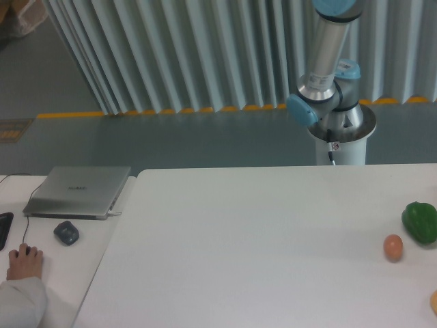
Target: Place the red peppers in a basket
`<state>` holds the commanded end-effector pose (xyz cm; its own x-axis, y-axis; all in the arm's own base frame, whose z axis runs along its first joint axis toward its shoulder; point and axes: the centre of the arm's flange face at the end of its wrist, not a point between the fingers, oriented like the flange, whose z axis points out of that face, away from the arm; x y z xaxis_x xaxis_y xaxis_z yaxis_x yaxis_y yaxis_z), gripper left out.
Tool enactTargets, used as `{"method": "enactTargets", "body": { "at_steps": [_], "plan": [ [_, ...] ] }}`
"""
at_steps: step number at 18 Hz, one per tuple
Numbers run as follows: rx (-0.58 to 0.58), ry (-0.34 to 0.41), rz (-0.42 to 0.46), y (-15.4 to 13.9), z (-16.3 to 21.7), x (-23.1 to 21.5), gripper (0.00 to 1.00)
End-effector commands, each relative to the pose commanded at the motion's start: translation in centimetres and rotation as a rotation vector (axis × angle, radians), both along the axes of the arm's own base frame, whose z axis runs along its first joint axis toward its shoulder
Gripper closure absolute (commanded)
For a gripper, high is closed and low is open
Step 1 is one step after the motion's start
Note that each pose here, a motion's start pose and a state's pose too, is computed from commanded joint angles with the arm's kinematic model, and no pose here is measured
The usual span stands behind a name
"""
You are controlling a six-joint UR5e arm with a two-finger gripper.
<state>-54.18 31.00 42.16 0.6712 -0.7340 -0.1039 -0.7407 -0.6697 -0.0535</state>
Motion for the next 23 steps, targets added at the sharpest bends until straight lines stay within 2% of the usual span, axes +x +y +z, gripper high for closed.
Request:
{"method": "enactTargets", "body": {
  "at_steps": [2, 5, 9, 23],
  "plan": [
    [-0.018, -0.019, -0.013, 0.7, 0.0, 0.3, 0.00],
    [-0.092, 0.014, -0.062, 2.9, 0.8, 1.4, 0.00],
    [-0.144, 0.030, -0.118, 5.9, -0.1, 2.7, 0.00],
    [-0.114, 0.014, -0.110, 7.8, -1.3, 2.9, 0.00]
  ]
}}
